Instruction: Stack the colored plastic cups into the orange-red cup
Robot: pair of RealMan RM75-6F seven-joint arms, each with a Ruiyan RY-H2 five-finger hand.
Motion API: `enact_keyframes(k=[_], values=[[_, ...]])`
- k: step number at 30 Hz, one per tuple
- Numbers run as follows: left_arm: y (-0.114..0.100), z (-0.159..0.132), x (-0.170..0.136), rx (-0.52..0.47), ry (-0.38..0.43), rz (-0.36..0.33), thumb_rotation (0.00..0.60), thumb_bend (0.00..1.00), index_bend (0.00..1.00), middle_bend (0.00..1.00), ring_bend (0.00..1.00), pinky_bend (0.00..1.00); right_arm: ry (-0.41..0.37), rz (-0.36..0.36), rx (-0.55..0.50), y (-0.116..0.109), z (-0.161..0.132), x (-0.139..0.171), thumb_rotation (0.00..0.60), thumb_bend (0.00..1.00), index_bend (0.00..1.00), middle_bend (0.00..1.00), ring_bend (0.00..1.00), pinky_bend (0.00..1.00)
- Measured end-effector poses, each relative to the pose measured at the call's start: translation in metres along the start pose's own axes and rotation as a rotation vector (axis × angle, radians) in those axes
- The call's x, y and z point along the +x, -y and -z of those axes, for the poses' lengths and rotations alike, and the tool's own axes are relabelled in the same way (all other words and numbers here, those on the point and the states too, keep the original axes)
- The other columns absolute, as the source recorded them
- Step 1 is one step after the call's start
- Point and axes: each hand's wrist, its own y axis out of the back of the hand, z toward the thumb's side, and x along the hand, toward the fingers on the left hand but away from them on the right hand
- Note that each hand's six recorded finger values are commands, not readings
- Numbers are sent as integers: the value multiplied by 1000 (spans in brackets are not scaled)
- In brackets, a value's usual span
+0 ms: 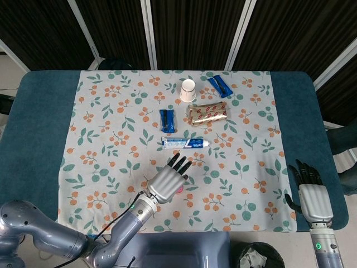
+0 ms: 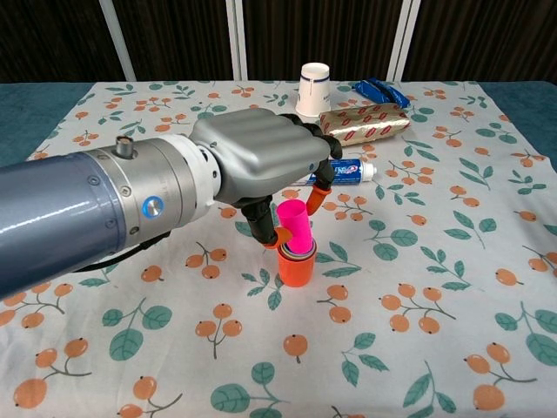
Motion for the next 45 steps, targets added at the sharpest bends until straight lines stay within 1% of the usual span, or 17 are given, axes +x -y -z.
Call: enact_keyframes(k=[4, 6, 10, 14, 18, 21, 24, 26, 28, 30, 31, 33, 36, 39, 42, 43, 45], values=[[2, 0, 1, 13, -9, 5, 600, 335, 502, 66, 0, 19, 2, 0, -2, 0, 0, 0, 600, 400, 116, 0, 17, 112], [3, 1, 1, 15, -11, 7, 600, 309, 430, 44, 0, 19, 3, -2, -3, 1, 0, 0, 600, 400, 116, 0, 16, 112], [6, 3, 1, 37, -20, 21, 600, 218, 186, 2, 0, 18, 5, -2, -1, 1, 0, 0, 600, 401, 116, 0, 16, 112], [8, 5, 0, 57, -31, 41, 600, 191, 43, 0, 0, 18, 10, 1, -2, 0, 1, 0, 600, 401, 116, 0, 17, 112], [3, 8, -1, 43, -36, 27, 600, 179, 9, 0, 0, 18, 12, 0, 0, 0, 2, 0, 600, 400, 116, 0, 16, 111], [-5, 12, -2, 37, -44, -7, 600, 161, 8, 0, 0, 18, 12, -3, 3, 1, 2, 0, 600, 400, 115, 0, 16, 112], [-15, 20, -5, 43, -62, -63, 600, 161, 18, 0, 0, 19, 10, -5, 6, 2, 1, 0, 600, 400, 116, 0, 16, 112], [-23, 30, -9, 49, -81, -115, 600, 159, 25, 0, 0, 19, 7, -7, 10, 2, 1, -1, 600, 400, 116, 0, 14, 112], [-28, 47, -17, 56, -121, -165, 600, 158, 25, 0, 0, 19, 3, -13, 12, 3, 1, -1, 600, 400, 115, 0, 10, 112], [-28, 69, -26, 59, -176, -193, 600, 157, 25, 0, 0, 19, -2, -20, 16, 4, 1, -1, 600, 401, 116, 0, 6, 112], [-26, 84, -33, 56, -213, -202, 600, 157, 25, 0, 0, 18, -6, -24, 17, 4, 1, -2, 600, 401, 116, 0, 6, 112], [-22, 105, -44, 45, -256, -209, 600, 157, 24, 0, 0, 18, -12, -24, 17, 4, 1, -2, 600, 402, 116, 0, 3, 112], [-11, 132, -64, -14, -314, -217, 600, 157, 23, 0, 0, 19, -29, -18, 21, 2, -2, -3, 600, 401, 115, 0, 0, 112], [5, 160, -90, -94, -376, -230, 600, 155, 22, 0, 0, 19, -50, -11, 28, 0, -4, -3, 600, 400, 116, 0, 0, 112], [29, 190, -122, -176, -451, -230, 600, 155, 22, 0, 0, 18, -81, -9, 26, -1, -8, -3, 600, 401, 116, 0, 0, 112], [42, 203, -137, -203, -484, -225, 600, 155, 22, 0, 0, 18, -95, -10, 21, -1, -10, -2, 600, 401, 116, 0, 0, 112], [60, 221, -159, -233, -532, -215, 600, 154, 22, 0, 0, 17, -116, -13, 9, 0, -13, -2, 600, 401, 116, 0, 0, 112]])
